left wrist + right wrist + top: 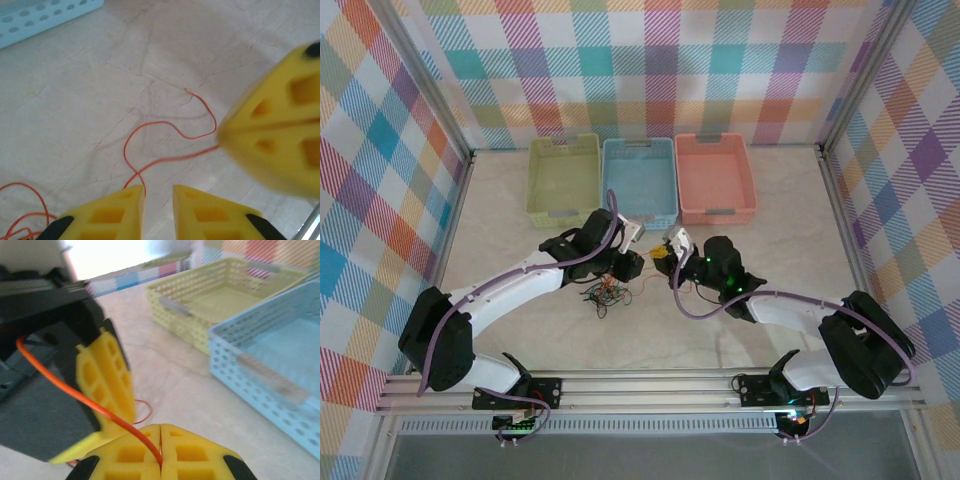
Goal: Untangle the cables
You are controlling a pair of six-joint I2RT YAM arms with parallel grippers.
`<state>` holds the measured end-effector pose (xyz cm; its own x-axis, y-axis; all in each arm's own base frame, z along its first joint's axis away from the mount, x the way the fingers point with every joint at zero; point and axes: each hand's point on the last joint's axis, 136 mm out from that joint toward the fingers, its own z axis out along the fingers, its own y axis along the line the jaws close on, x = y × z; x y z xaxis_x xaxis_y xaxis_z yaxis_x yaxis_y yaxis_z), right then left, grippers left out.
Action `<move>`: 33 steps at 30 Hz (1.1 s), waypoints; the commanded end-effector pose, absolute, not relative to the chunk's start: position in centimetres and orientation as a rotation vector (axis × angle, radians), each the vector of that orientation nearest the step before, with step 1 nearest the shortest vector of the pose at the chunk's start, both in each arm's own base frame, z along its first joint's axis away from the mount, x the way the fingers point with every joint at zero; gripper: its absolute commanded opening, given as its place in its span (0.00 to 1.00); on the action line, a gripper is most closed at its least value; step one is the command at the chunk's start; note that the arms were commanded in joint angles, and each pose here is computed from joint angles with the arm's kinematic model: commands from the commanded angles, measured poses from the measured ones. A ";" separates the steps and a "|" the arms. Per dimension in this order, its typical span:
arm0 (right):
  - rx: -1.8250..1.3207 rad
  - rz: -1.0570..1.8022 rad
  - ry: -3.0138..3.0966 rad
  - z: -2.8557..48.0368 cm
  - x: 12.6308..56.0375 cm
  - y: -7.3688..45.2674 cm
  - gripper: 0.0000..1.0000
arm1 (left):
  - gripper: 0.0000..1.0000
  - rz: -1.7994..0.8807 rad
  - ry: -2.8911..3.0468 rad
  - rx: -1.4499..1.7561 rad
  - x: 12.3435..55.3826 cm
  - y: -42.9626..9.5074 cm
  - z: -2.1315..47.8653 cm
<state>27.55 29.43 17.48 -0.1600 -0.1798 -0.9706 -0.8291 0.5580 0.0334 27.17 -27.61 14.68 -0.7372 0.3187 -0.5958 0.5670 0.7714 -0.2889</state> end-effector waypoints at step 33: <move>0.349 0.162 1.806 17.3 32.6 6.5 0.00 | 0.16 -0.034 2.412 0.363 29.9 -18.9 15.0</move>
<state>32.90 9.69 18.22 -0.2451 0.2328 -0.9411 -0.0206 0.9693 0.2451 30.19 -20.98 15.74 -0.7027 0.2450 -0.6680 0.3191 0.9477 0.0119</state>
